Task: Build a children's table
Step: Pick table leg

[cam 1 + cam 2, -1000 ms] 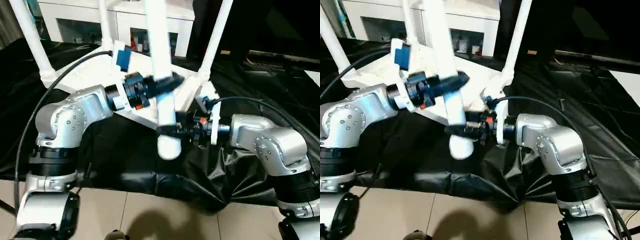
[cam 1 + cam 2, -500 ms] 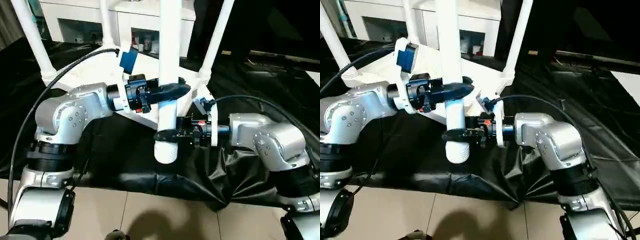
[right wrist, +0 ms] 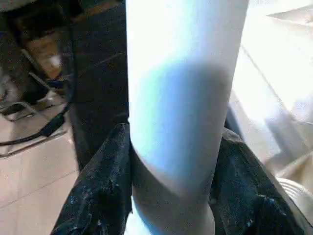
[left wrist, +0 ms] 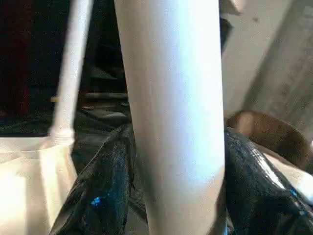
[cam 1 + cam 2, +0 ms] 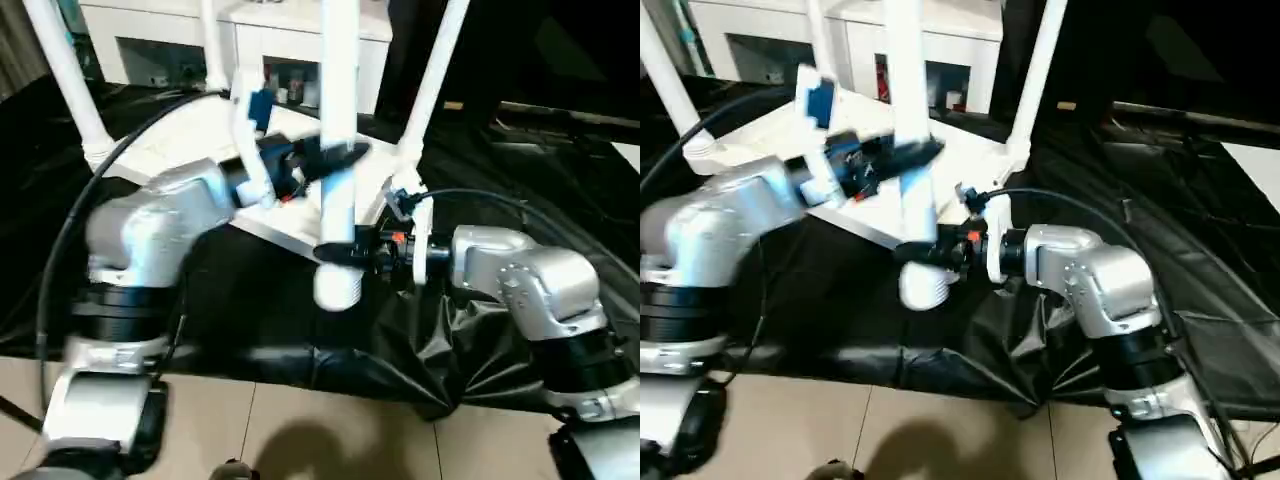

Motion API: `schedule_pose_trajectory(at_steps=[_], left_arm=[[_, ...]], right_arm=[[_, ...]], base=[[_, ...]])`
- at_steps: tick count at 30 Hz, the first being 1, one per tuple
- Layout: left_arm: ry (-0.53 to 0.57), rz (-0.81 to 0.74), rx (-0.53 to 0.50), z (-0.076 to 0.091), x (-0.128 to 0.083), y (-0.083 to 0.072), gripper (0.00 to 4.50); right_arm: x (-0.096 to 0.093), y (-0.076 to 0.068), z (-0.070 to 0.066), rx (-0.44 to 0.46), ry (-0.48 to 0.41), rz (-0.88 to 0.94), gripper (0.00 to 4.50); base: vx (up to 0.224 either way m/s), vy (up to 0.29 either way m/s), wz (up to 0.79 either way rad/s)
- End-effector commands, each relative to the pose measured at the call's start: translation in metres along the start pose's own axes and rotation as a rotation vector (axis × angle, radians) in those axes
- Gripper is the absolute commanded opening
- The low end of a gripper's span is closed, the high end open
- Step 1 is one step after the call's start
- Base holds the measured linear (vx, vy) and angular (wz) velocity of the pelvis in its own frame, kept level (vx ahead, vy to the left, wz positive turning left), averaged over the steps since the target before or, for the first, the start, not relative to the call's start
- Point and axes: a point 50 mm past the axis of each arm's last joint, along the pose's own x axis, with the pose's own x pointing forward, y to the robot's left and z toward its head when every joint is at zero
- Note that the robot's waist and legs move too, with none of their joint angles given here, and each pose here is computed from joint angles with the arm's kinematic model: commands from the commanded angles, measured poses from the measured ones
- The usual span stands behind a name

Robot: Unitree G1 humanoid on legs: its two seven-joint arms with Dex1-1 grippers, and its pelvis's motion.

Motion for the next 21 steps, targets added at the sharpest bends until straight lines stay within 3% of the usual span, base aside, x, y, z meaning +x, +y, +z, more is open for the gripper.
schedule_pose_trajectory(at_steps=[1, 2, 3, 7, 8, 15, 16, 18, 21], left_arm=[[-0.004, 0.056, 0.008, 0.002, -0.002, 0.004, 2.67], [-0.004, 0.057, 0.013, 0.001, -0.001, 0.003, 2.67], [-0.004, 0.057, 0.015, 0.001, -0.001, 0.002, 2.38], [0.004, 0.064, 0.002, 0.0, -0.002, 0.002, 2.25], [0.003, 0.071, 0.0, 0.0, -0.002, 0.002, 2.01], [-0.012, 0.045, -0.037, 0.0, -0.002, -0.002, 1.82], [-0.018, 0.031, -0.034, 0.002, -0.002, -0.003, 1.82], [-0.018, 0.004, -0.015, 0.004, -0.002, -0.005, 1.8], [-0.009, -0.02, -0.002, 0.006, -0.003, -0.007, 1.8]], right_arm=[[0.0, 0.001, 0.01, -0.045, -0.033, -0.012, 1.86], [0.001, 0.001, 0.01, -0.047, -0.032, -0.017, 1.86], [0.002, 0.001, 0.009, -0.047, -0.031, -0.02, 1.86], [0.004, 0.001, 0.01, -0.051, -0.033, -0.027, 1.86], [0.005, 0.001, 0.011, -0.051, -0.035, -0.03, 1.86], [0.006, -0.002, 0.014, -0.072, -0.047, -0.056, 1.86], [0.007, -0.001, 0.017, -0.094, -0.08, -0.035, 1.86], [0.007, 0.001, 0.021, -0.089, -0.129, -0.001, 2.42], [0.005, 0.002, 0.022, -0.071, -0.133, 0.018, 2.76]], base=[[0.0, 0.0, 0.0], [0.0, 0.0, 0.0], [0.0, 0.0, 0.0], [0.0, 0.0, 0.0], [0.0, 0.0, 0.0], [0.0, 0.0, 0.0], [0.0, 0.0, 0.0], [0.0, 0.0, 0.0], [0.0, 0.0, 0.0]])
